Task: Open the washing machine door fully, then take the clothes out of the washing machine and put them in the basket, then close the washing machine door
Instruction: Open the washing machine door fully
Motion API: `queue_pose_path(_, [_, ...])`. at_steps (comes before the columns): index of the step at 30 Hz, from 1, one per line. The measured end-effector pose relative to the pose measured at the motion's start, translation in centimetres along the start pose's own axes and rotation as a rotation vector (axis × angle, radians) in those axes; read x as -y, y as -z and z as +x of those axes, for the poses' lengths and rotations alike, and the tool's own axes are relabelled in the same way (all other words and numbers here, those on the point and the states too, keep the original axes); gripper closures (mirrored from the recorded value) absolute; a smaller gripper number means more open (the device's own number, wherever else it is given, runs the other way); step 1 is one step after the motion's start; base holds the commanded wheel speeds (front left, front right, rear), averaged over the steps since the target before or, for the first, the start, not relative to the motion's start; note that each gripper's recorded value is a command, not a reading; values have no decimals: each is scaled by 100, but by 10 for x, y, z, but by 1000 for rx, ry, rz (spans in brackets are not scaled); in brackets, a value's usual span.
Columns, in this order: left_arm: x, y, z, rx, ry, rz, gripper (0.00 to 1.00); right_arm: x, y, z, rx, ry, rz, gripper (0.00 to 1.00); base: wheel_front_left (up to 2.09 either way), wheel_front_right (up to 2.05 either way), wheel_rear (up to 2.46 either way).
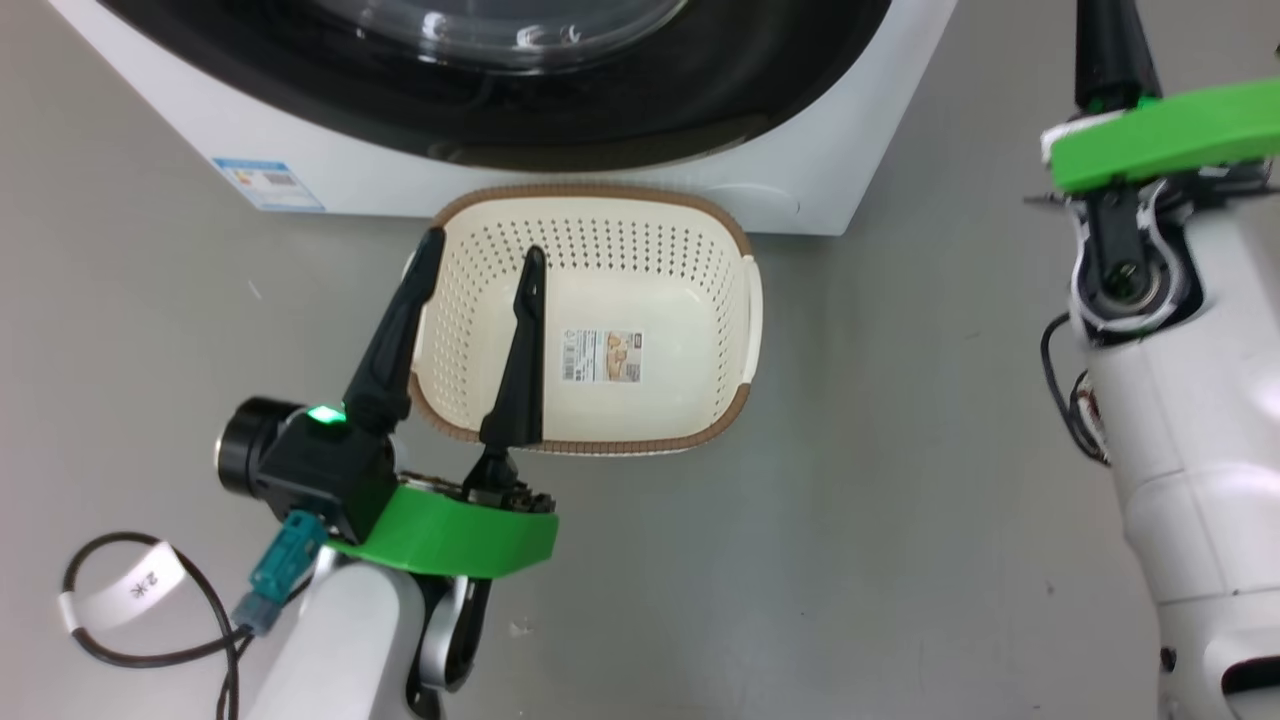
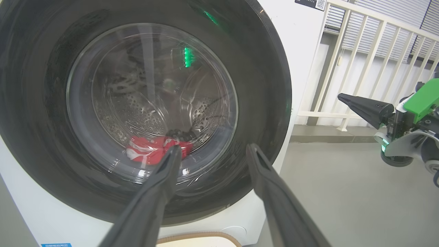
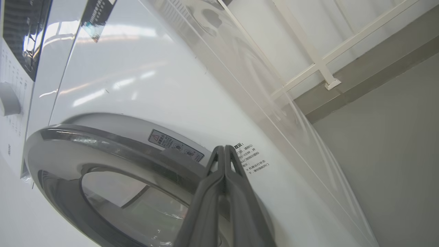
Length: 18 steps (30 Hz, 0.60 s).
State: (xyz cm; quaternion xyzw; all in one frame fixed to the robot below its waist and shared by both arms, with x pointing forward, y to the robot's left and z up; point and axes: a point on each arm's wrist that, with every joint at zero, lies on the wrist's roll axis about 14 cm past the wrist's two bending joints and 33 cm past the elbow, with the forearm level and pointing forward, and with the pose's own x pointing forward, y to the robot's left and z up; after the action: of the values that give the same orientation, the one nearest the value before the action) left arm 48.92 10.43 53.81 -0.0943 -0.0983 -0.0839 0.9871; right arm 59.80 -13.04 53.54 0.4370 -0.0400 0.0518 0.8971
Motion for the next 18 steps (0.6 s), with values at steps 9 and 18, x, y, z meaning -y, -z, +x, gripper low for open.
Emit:
queue_pose_path(9, [-9,11,4,-12,-16,10,0,-4,15,25,-111,-20,185,100,0,0,0])
queue_pose_path(18, [-14,20,7,-29,-22,14,0,-12,28,42,-239,-58,297,100,0,0,0])
